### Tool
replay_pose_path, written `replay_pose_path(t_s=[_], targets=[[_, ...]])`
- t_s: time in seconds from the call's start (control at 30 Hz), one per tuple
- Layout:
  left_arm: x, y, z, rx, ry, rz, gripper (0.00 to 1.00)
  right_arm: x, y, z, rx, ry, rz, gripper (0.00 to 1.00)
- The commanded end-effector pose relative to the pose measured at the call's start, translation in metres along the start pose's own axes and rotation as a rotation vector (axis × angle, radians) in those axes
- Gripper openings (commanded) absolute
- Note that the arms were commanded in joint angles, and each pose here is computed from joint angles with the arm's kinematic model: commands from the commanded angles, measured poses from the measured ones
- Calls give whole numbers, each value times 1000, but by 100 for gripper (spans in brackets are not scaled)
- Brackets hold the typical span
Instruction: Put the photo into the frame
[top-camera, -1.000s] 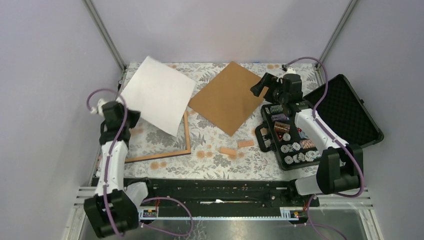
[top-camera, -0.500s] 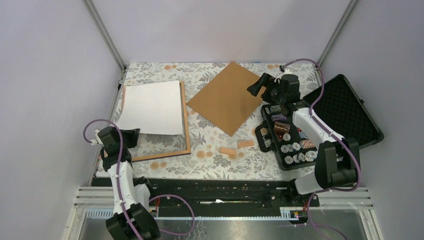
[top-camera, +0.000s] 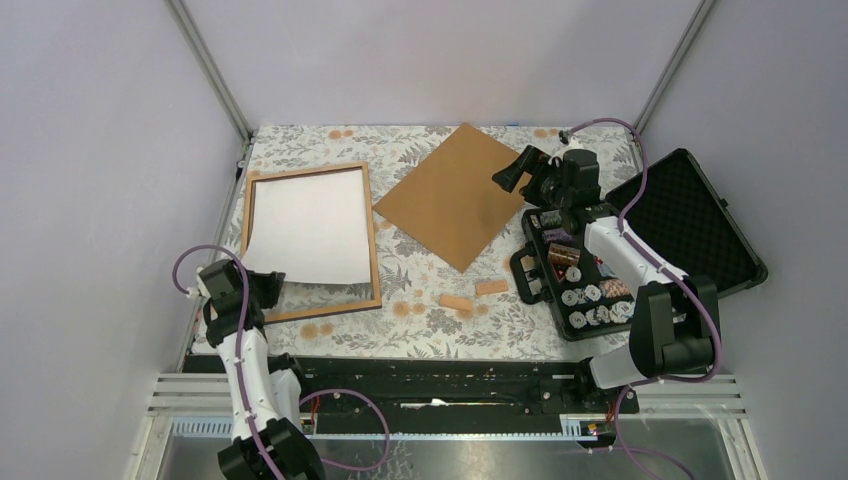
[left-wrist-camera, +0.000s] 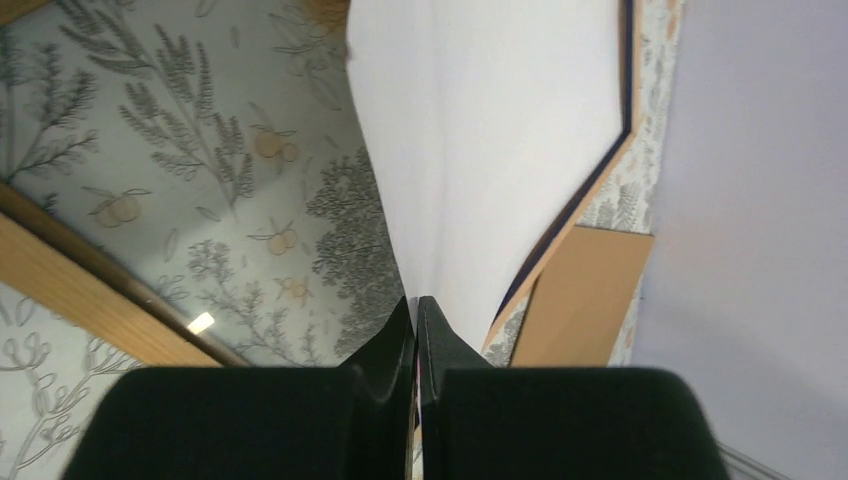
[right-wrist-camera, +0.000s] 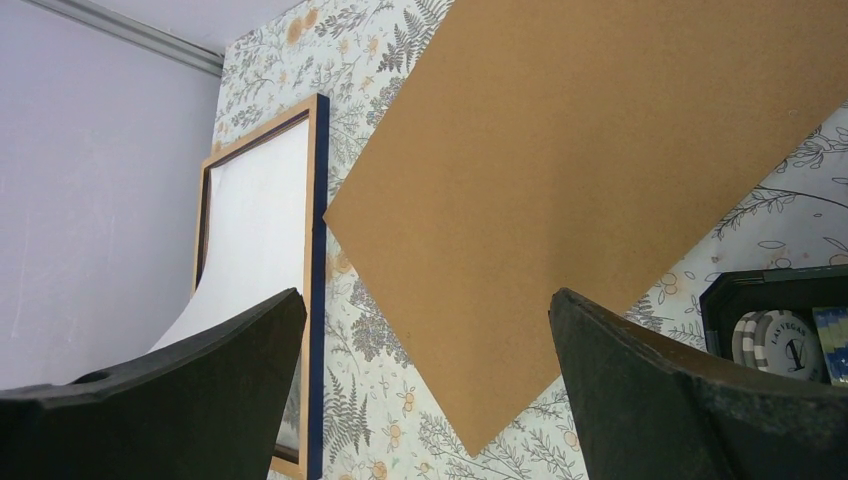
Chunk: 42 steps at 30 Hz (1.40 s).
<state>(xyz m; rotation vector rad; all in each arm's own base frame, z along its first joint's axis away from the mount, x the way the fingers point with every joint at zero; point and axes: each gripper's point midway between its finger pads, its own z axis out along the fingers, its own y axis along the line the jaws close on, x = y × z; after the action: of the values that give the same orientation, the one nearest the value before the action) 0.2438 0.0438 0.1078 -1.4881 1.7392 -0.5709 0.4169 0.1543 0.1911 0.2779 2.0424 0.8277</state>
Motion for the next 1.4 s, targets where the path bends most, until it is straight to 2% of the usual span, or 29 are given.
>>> replay_pose_path(t_s=[0.0,0.07,0.13,0.33,0.5,0.67,0.7,0.87,1.0,1.07,1.37], targets=[[-9,14,0,-77,-43,42,0,-8,9,2,-45,-25,-8,100],[-9,20,3,-103,-38,72,0,-8,9,1,-46,-28,-9,100],[-8,13,10,-58,-21,89,0,-9,10,0,-49,-30,-11,100],[2,7,26,-3,50,36,0,-7,12,2,-65,-19,-10,100],[2,13,27,-7,32,28,0,-7,14,1,-74,-19,-10,100],[0,16,23,-28,18,65,17,-5,14,2,-81,-16,-6,100],[-1,16,21,-29,13,79,23,-4,14,3,-84,-12,-4,100],[-21,11,3,-63,-93,134,69,-2,14,4,-90,-3,-1,100],[-28,-2,-7,-49,-119,132,94,-1,14,6,-93,2,1,100],[-32,-10,-12,-31,-134,138,98,0,14,7,-101,8,7,100],[-67,-48,-48,7,-299,168,98,9,15,18,-133,55,37,100]])
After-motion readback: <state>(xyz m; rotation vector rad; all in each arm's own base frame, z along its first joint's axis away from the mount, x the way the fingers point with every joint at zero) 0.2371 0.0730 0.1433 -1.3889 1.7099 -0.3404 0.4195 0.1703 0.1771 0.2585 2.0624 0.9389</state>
